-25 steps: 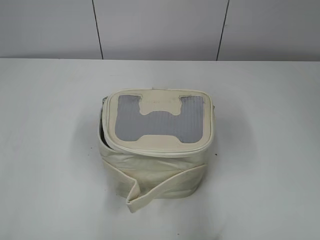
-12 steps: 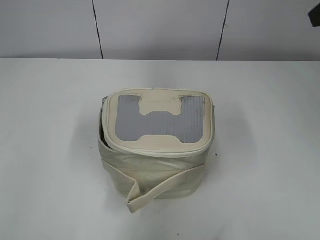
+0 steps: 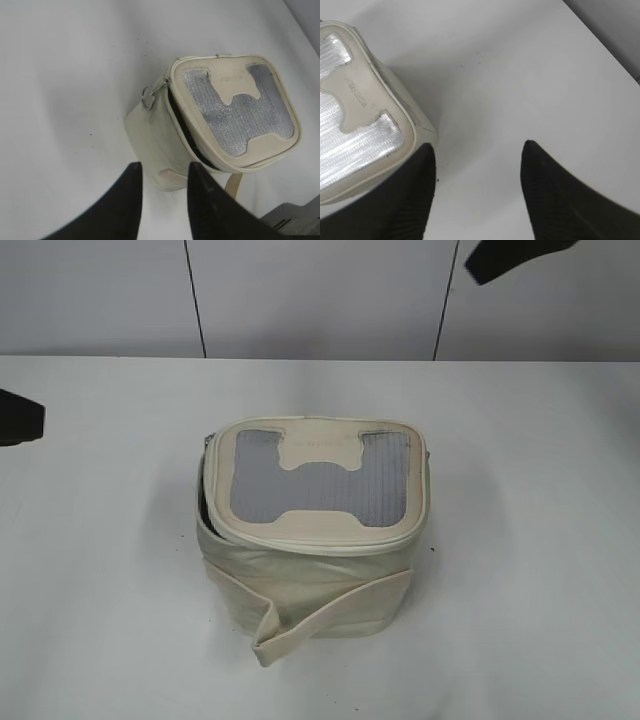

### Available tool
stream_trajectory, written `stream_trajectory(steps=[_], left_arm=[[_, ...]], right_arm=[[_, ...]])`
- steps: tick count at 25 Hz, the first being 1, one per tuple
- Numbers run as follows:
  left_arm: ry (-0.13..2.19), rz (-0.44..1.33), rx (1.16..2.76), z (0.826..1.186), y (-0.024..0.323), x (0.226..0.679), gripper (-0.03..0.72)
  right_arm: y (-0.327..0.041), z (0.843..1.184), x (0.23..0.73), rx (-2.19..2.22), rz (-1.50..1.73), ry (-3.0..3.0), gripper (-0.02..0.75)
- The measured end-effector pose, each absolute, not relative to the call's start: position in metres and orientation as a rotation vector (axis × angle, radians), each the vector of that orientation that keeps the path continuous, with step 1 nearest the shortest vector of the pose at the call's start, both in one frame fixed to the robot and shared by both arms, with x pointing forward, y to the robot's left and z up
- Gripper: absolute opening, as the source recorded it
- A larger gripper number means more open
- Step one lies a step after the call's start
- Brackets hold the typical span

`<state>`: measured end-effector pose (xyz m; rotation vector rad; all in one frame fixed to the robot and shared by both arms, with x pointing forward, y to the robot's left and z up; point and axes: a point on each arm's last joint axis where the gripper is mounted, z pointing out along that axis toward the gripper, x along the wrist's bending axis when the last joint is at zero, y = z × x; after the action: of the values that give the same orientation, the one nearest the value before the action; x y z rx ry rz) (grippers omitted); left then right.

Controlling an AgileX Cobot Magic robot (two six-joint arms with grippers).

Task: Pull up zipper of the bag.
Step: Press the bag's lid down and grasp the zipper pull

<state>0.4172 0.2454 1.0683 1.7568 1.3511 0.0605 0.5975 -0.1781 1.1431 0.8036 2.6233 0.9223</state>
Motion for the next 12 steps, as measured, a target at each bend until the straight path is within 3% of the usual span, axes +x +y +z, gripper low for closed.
stream_trajectory(steps=[7,12], left_arm=[[1.304,-0.035,1.845,1.049,0.242,0.466,0.247],[1.284,-0.097,1.902,1.037,0.232,0.489,0.248]], right_arm=[[-0.089,1.107,0.601,0.522,0.871,2.848,0.435],[-0.046,1.080,0.597,0.406,0.848,2.948,0.435]])
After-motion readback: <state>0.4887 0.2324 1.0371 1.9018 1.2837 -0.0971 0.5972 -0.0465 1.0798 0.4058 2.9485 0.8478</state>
